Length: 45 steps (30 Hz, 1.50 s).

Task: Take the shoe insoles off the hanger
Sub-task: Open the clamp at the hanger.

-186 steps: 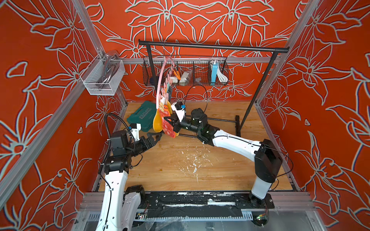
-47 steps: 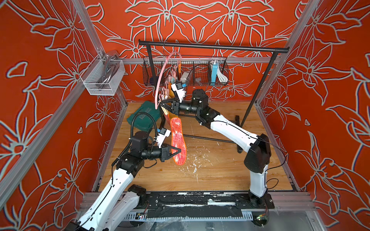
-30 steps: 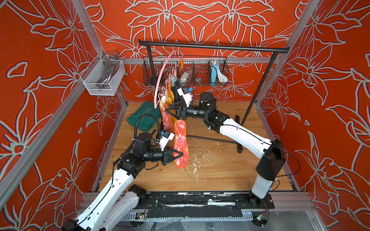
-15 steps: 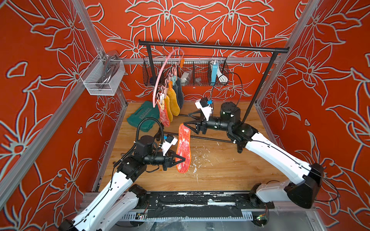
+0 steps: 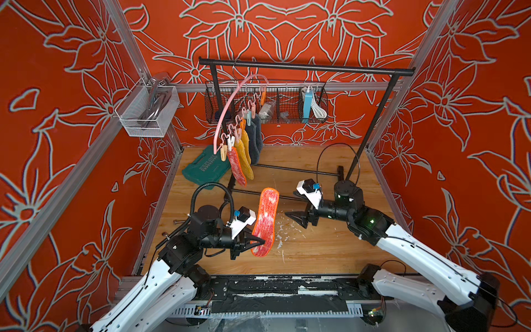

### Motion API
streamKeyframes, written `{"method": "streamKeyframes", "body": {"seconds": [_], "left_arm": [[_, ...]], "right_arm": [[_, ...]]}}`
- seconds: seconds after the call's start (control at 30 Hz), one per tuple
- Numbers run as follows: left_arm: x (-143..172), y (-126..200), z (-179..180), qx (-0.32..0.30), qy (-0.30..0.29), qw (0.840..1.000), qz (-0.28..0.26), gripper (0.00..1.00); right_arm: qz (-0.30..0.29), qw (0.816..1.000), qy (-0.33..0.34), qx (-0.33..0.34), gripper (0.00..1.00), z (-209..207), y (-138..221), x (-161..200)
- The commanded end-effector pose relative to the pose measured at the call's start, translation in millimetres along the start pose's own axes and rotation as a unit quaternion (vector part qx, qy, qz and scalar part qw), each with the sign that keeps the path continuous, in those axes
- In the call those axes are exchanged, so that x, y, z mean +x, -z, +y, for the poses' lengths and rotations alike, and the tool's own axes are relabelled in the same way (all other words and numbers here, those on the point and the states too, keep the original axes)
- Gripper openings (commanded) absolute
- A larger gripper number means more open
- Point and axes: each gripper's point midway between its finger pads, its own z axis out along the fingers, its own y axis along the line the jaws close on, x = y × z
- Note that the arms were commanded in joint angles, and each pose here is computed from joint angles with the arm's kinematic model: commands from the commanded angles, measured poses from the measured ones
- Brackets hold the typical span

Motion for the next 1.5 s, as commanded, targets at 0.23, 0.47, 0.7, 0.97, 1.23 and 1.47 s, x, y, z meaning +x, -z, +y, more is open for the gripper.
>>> {"method": "streamKeyframes", "body": {"seconds": [0.23,0.47,0.7,0.97,1.23,1.47], "left_arm": [[12,5,2,-0.023,-0.052,0.998,0.025,0.00],[16,3,0,-0.013,-0.052,0.998,0.021,0.00],[18,0,4,-0.014,-0.044,0.998,0.031,0.00],[19,-3,5,-0.013,-0.040,0.999,0.035,0.00],[13,2,12,-0.047,-0.046,0.998,0.022,0.00],[7,7,28,-0.099,-0.049,0.994,0.007,0.46]], "right_arm": [[-0.081,0.985,0.001,-0.150,0.92,54,10,-9],[-0.087,0.982,-0.036,-0.162,0.90,57,-20,-19],[-0.129,0.977,-0.086,-0.147,0.85,56,-40,-37],[-0.148,0.969,-0.128,-0.153,0.58,65,-66,-55],[-0.153,0.971,-0.133,-0.127,0.03,58,-67,-48],[-0.110,0.980,-0.150,-0.074,0.00,43,-70,-14]]}}
